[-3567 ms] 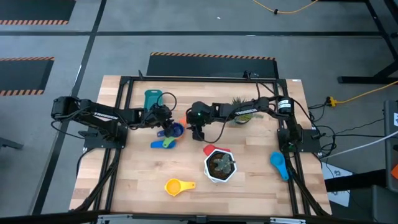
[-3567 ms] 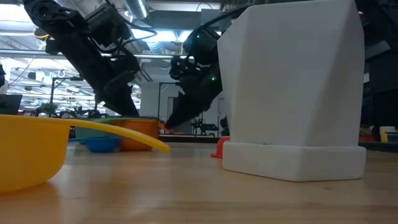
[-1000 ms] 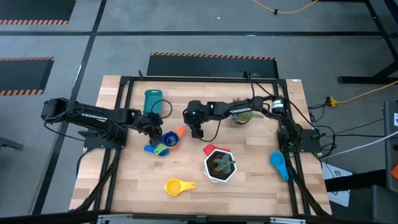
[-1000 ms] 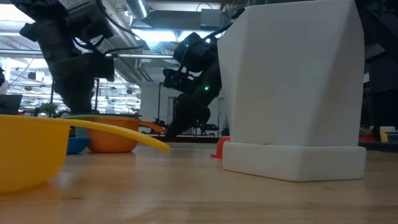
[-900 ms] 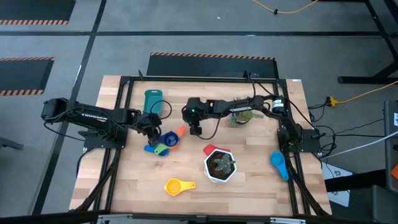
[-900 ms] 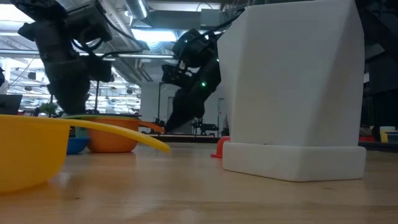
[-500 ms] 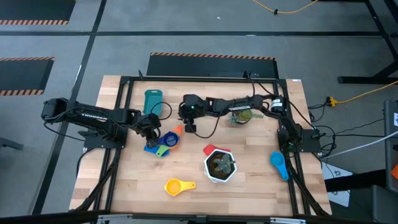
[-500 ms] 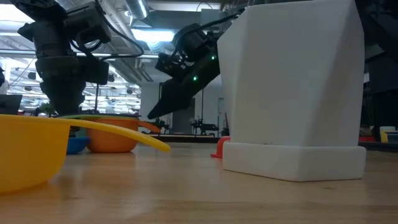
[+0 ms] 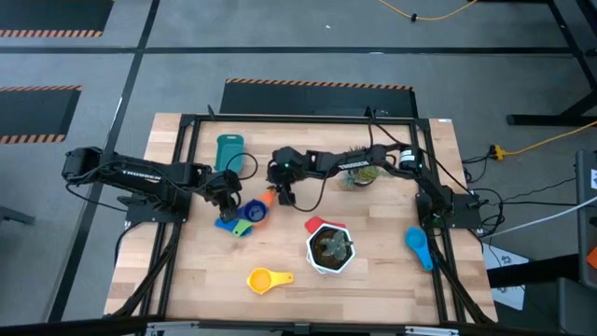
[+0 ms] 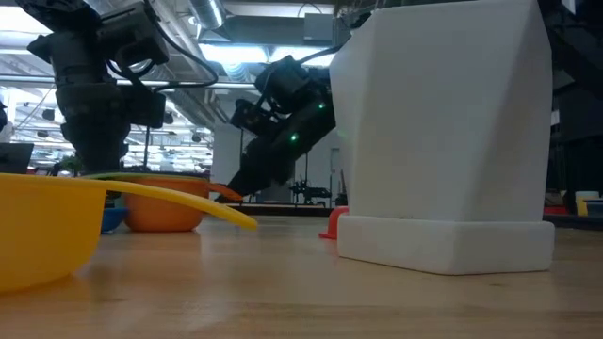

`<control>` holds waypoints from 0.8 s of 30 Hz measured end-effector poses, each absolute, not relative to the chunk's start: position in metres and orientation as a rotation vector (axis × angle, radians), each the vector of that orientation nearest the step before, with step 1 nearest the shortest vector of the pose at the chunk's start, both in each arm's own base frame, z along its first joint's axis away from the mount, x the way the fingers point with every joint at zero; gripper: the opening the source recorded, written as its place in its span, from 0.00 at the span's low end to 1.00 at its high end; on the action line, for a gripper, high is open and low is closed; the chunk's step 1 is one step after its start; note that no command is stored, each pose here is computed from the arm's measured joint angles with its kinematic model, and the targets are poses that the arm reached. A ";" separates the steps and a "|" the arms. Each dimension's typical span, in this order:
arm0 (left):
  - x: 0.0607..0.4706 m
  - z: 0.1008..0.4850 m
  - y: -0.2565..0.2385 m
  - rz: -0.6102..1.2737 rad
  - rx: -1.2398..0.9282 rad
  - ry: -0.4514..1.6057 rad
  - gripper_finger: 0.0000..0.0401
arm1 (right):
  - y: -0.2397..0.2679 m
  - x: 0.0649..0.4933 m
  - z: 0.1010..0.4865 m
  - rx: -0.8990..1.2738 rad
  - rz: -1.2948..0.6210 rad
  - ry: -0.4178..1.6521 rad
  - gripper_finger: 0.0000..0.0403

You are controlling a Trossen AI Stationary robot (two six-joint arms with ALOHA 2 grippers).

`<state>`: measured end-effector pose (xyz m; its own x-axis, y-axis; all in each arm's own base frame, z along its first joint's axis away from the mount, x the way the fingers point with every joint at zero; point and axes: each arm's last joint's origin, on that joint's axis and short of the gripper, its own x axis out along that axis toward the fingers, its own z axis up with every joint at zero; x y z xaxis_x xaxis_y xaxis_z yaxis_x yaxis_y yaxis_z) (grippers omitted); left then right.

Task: Nest measuring cups in basket
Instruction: Adjust the nested measuring cups to an aligned position

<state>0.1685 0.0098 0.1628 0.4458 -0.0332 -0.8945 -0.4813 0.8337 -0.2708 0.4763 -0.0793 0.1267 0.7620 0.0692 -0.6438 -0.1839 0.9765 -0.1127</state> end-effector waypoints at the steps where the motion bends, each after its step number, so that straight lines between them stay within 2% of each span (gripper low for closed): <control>1: 0.169 0.163 0.010 0.289 -0.546 1.086 0.24 | -0.078 0.476 0.126 -0.167 0.154 0.694 0.35; 10: 0.168 0.163 0.000 0.254 -0.588 1.108 0.24 | -0.063 0.470 0.118 -0.144 0.209 0.802 0.35; 24: 0.167 0.163 -0.023 0.217 -0.719 1.154 0.24 | -0.036 0.471 0.116 -0.163 0.269 0.832 0.35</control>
